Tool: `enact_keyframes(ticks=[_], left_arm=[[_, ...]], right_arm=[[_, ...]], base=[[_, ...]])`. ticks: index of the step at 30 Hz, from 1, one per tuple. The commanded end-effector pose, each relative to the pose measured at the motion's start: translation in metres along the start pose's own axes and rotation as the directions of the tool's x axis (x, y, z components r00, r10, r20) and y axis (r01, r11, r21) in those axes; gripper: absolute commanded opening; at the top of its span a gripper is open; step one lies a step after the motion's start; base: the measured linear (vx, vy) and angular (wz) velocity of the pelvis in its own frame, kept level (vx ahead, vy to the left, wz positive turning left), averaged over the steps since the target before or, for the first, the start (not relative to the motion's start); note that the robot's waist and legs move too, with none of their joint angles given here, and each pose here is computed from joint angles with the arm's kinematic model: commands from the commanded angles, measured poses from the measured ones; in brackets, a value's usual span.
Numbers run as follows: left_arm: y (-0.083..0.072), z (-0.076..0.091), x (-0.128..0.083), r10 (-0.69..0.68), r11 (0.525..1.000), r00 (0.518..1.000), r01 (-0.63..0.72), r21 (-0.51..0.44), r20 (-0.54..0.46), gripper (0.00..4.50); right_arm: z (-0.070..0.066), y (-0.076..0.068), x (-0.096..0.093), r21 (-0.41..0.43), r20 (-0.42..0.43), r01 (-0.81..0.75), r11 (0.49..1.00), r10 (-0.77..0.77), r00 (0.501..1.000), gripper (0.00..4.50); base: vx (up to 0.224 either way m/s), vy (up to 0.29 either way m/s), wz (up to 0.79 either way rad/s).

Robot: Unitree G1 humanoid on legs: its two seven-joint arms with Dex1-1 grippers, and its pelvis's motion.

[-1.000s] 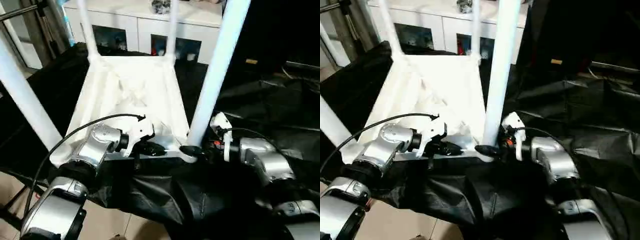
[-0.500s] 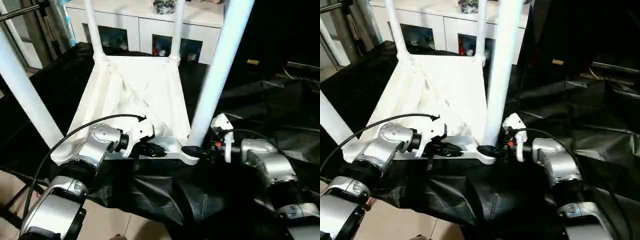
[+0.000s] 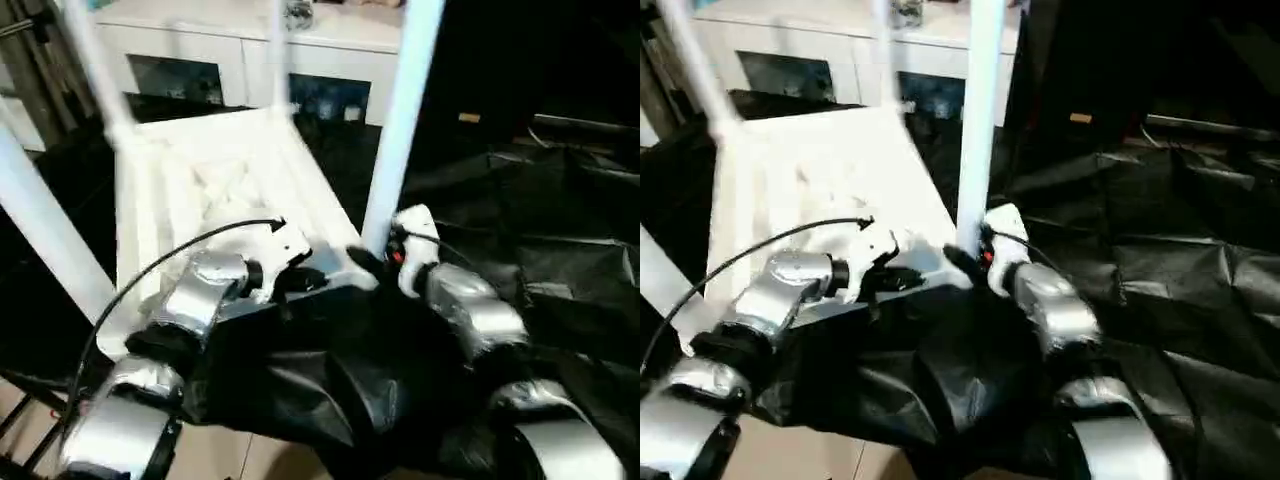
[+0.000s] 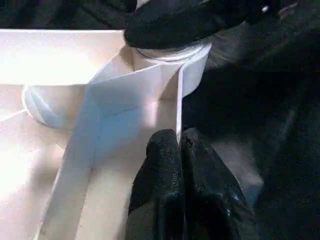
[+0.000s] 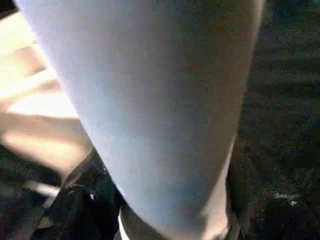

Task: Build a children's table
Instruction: Rotate leg to tighten

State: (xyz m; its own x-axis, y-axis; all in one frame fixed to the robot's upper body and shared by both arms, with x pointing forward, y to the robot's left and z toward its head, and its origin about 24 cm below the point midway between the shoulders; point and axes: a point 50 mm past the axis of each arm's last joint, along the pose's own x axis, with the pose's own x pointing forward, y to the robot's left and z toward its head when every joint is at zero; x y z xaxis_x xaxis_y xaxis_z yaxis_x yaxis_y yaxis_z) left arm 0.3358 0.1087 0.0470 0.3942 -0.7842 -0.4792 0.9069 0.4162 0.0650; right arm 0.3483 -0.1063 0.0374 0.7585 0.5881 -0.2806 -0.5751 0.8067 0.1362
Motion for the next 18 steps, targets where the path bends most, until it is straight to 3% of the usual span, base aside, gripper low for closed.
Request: enact_keyframes(ticks=[1, 5, 9, 14, 16, 18], left_arm=[[-0.027, 0.017, 0.025, -0.110, 0.994, 0.992, 0.109, 0.024, 0.063, 0.00], [-0.026, 0.018, 0.024, -0.106, 0.994, 0.992, 0.104, 0.028, 0.071, 0.00], [-0.021, 0.015, 0.018, -0.096, 0.995, 0.993, 0.094, 0.034, 0.065, 0.00], [-0.018, 0.011, 0.012, -0.095, 0.995, 0.994, 0.092, 0.041, 0.054, 0.00], [-0.013, 0.010, 0.008, -0.095, 0.994, 0.995, 0.093, 0.051, 0.043, 0.00], [-0.010, 0.009, 0.005, -0.100, 0.994, 0.994, 0.098, 0.051, 0.039, 0.00]], right_arm=[[-0.021, 0.028, 0.015, 0.029, -0.093, -0.070, 0.997, 0.073, 0.993, 3.06], [-0.015, 0.030, 0.014, 0.010, -0.070, -0.141, 0.990, 0.142, 0.987, 3.50], [-0.011, 0.032, 0.007, -0.033, -0.048, -0.275, 0.961, 0.273, 0.961, 3.50], [-0.008, 0.039, -0.008, -0.055, -0.026, -0.479, 0.876, 0.478, 0.878, 3.50], [-0.010, 0.038, -0.020, -0.062, -0.042, -0.564, 0.824, 0.562, 0.826, 3.50], [-0.010, 0.036, -0.026, -0.050, -0.046, -0.596, 0.801, 0.595, 0.803, 3.50]], base=[[0.000, 0.000, 0.00], [0.000, 0.000, 0.00], [0.000, 0.000, 0.00], [0.000, 0.000, 0.00], [0.000, 0.000, 0.00], [0.000, 0.000, 0.00]])
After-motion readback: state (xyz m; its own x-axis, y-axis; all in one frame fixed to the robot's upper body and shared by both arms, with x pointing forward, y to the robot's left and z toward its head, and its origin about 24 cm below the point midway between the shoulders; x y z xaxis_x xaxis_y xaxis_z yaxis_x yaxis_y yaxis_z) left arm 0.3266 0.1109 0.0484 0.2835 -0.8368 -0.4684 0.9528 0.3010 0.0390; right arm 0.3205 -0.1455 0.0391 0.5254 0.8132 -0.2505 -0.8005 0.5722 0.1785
